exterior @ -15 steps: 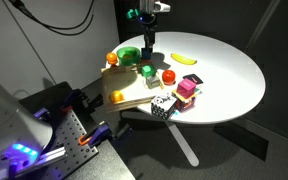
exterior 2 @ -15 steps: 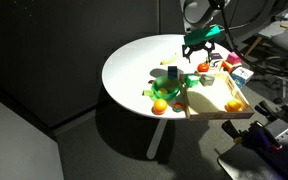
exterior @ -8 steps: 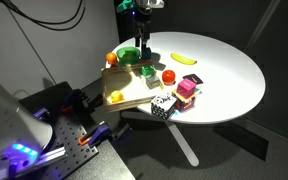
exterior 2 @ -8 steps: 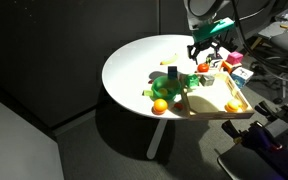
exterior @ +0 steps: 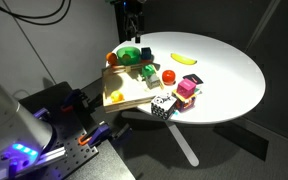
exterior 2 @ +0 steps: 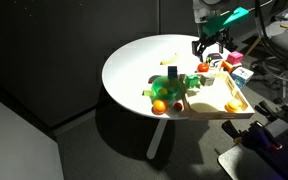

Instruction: Put the banana on the table

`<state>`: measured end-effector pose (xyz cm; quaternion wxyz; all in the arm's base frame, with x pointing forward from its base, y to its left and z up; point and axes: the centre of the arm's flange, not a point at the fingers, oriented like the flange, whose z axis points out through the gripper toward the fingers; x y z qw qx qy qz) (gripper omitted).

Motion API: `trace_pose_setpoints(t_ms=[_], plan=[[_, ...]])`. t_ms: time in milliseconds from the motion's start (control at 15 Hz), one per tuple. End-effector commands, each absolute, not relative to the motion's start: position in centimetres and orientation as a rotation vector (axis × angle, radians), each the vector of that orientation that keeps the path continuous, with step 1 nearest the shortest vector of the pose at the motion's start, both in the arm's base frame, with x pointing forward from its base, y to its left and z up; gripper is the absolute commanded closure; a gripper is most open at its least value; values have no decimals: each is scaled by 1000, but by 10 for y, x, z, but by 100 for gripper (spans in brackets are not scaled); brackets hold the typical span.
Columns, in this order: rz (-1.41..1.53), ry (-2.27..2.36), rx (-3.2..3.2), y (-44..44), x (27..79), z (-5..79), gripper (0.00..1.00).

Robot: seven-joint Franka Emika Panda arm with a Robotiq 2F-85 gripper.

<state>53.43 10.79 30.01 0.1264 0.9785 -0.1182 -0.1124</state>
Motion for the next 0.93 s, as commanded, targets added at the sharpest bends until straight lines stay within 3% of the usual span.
trace_pose_setpoints(t_ms=[0,867], plan=[[-260,-260,2907,102,509,327,0],[-20,-199,3074,122,483,390,0]])
